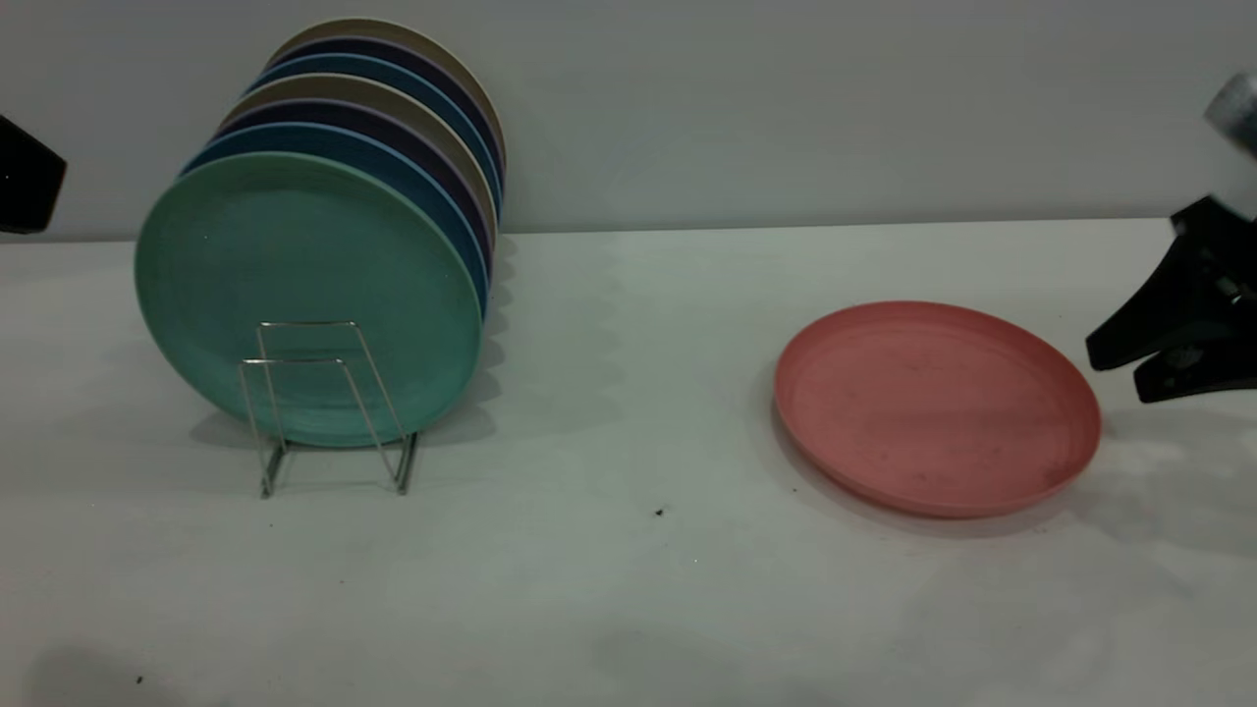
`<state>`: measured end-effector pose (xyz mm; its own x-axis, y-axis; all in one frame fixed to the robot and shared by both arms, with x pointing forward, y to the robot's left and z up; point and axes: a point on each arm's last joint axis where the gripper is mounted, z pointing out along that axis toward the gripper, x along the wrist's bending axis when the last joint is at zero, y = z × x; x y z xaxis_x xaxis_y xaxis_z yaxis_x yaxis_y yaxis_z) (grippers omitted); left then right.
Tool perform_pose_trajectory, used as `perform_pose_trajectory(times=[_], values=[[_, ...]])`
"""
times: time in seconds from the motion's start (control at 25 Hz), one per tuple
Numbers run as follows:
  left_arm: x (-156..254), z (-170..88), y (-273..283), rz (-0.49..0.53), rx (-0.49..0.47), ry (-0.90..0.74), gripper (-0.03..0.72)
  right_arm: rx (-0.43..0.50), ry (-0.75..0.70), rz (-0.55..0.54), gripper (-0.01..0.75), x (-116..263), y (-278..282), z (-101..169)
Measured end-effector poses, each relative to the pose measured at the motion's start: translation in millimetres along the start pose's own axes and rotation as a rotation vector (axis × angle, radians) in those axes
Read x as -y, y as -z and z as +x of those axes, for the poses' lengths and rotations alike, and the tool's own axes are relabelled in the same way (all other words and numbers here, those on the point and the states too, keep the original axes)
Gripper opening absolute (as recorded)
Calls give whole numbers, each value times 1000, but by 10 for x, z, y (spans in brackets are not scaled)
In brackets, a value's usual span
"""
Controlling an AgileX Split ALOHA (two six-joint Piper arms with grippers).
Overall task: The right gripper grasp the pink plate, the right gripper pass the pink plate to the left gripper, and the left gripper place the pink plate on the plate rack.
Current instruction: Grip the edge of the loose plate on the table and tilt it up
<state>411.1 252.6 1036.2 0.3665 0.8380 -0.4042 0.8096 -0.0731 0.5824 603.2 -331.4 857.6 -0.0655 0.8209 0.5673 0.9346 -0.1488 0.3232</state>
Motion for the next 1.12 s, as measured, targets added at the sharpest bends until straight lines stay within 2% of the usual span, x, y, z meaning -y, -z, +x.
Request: perform_pose_trajectory(times=[0.48, 1.12], values=[[46, -38, 2, 51, 42, 0, 448, 70, -16, -23, 440, -200, -356, -367], [53, -44, 3, 58, 48, 0, 448, 73, -113, -46, 440, -155, -531, -502]])
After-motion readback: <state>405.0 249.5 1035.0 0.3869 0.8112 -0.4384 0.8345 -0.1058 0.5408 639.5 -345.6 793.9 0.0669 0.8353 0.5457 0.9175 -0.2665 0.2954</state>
